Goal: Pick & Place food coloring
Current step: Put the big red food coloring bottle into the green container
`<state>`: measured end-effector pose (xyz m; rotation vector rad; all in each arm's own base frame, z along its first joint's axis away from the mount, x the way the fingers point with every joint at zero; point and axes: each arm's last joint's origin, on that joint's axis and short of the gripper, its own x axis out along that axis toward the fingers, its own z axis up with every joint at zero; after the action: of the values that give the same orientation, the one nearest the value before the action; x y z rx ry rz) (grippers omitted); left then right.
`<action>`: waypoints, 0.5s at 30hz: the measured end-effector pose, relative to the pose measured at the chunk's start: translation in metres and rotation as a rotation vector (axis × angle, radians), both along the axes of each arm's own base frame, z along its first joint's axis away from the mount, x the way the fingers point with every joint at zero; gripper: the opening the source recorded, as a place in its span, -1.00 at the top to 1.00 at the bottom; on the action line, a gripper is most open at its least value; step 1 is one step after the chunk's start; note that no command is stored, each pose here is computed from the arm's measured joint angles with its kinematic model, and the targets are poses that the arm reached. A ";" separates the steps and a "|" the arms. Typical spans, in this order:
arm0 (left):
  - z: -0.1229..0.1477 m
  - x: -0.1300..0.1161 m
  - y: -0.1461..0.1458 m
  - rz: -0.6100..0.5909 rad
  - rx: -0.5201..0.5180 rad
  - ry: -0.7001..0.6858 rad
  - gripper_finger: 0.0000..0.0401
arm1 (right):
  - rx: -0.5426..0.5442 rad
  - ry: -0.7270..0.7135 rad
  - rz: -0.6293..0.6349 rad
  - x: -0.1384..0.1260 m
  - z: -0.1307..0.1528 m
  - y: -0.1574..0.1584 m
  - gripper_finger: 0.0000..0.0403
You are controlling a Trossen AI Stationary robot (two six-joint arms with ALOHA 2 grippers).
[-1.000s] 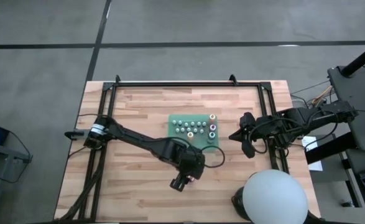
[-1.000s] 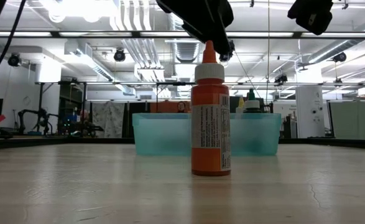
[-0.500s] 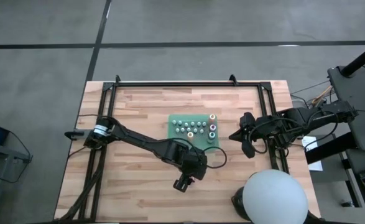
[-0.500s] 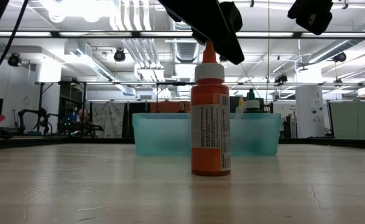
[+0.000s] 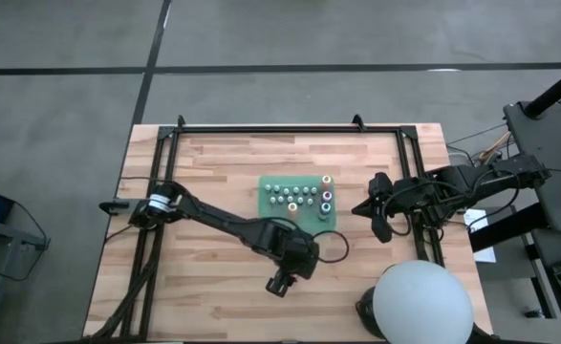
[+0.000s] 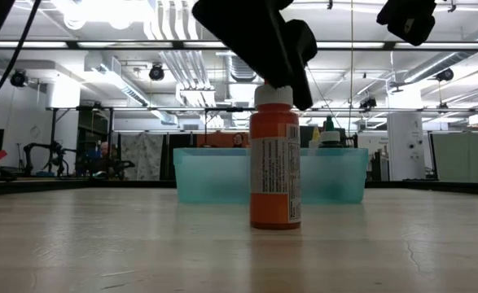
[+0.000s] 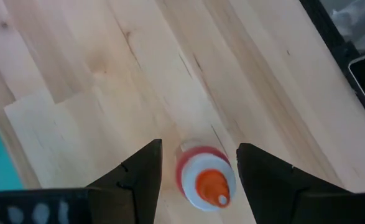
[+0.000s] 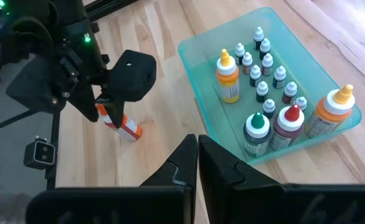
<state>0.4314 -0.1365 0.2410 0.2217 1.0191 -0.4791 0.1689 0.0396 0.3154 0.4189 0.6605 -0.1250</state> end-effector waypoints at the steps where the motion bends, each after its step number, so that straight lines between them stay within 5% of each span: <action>1: 0.000 -0.001 0.000 0.000 0.002 0.008 0.11 | 0.000 0.000 0.000 0.000 0.000 0.000 0.96; 15: -0.006 -0.005 0.002 0.004 0.021 0.060 0.11 | -0.001 0.001 0.000 0.000 0.000 0.000 0.96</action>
<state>0.4263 -0.1346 0.2351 0.2255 1.0836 -0.4742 0.1689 0.0396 0.3153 0.4181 0.6611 -0.1248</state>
